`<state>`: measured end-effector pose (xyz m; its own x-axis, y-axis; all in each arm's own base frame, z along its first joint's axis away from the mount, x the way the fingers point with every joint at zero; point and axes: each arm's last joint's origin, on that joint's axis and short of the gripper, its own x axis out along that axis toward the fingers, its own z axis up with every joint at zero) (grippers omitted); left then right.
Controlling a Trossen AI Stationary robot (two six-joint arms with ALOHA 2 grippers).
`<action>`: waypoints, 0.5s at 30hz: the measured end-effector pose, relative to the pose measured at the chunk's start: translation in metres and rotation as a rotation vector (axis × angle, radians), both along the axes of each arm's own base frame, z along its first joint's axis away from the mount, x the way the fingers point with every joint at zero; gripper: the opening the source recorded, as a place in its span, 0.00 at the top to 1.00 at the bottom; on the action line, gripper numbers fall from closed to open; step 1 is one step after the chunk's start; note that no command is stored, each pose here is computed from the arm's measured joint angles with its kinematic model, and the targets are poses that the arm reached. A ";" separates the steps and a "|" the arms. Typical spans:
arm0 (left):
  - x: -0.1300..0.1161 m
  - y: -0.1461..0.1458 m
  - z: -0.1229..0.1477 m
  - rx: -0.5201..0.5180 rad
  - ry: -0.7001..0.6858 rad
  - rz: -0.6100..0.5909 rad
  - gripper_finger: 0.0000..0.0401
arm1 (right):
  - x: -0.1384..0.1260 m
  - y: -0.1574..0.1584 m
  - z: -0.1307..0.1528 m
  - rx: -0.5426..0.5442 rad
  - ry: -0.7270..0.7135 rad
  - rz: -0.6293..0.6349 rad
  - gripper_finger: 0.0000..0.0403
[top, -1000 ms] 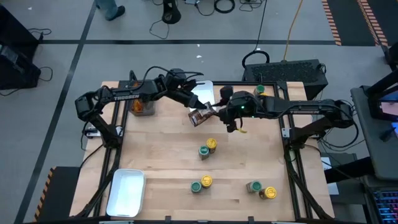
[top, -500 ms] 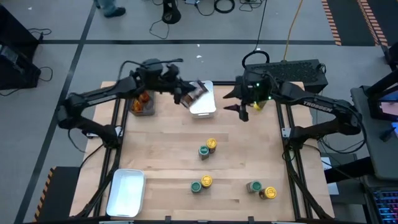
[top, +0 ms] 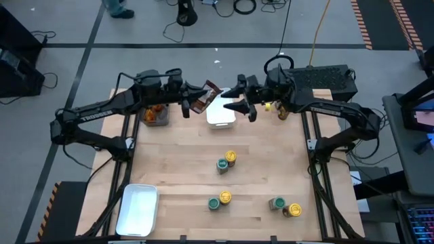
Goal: Sort spices by type
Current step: Put the orange seasoning pack into the black bin
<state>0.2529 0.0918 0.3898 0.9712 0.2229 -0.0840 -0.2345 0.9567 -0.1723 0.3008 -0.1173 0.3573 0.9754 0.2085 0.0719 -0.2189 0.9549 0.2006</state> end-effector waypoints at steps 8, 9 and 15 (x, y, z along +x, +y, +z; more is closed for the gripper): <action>-0.006 -0.006 0.011 0.045 -0.063 0.016 0.97 | 0.009 -0.004 -0.007 0.083 0.002 -0.043 0.49; -0.006 -0.006 0.012 0.047 -0.069 0.017 0.97 | 0.010 -0.004 -0.008 0.097 0.002 -0.065 0.49; -0.002 -0.005 0.018 0.070 -0.154 0.015 0.97 | 0.013 0.003 0.000 0.084 -0.078 -0.112 0.49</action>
<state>0.2504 0.0867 0.4081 0.9680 0.2374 0.0820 -0.2246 0.9644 -0.1398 0.3138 -0.1142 0.3571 0.9830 0.0892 0.1606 -0.1303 0.9548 0.2671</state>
